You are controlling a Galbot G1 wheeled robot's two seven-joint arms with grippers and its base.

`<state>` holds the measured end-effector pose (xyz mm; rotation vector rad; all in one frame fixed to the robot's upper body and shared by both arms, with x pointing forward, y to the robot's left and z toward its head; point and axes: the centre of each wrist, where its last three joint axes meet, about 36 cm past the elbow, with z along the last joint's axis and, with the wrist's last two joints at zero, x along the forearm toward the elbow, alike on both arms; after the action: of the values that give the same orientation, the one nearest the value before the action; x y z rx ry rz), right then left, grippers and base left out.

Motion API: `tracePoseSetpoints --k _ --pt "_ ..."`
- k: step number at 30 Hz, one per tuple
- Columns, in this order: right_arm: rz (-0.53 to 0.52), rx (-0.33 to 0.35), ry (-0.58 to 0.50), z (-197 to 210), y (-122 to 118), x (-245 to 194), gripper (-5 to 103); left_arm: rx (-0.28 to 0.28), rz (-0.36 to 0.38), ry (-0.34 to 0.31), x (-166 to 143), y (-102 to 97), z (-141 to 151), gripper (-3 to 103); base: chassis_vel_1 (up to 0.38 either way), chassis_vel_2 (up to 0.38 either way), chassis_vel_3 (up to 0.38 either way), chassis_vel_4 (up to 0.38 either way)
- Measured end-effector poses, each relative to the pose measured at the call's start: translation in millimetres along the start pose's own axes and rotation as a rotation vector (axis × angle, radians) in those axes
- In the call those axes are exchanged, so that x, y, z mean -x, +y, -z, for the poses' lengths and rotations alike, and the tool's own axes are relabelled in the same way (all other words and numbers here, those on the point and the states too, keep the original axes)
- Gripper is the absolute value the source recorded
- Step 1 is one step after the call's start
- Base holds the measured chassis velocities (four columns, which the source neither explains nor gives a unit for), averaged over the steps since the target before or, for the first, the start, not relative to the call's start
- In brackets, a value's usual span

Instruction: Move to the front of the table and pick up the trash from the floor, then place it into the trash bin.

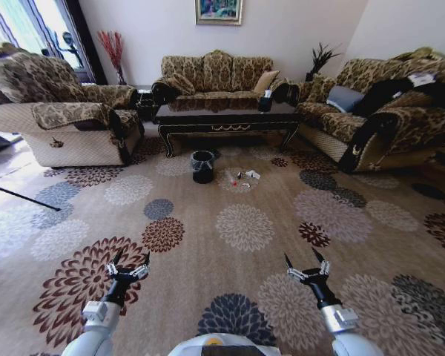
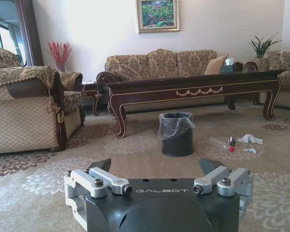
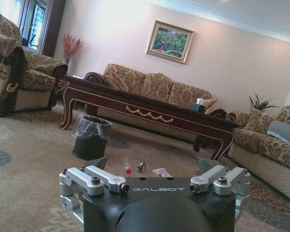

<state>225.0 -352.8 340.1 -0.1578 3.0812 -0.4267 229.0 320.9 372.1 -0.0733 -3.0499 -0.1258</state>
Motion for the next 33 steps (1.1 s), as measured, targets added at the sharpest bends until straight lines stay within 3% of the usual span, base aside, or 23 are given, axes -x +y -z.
tracePoseSetpoints --k 33 --pt "-0.062 0.000 0.024 -5.5 -2.6 2.9 100 -0.007 0.007 0.004 2.1 -8.5 -5.8 100 0.000 0.000 0.000 0.000"
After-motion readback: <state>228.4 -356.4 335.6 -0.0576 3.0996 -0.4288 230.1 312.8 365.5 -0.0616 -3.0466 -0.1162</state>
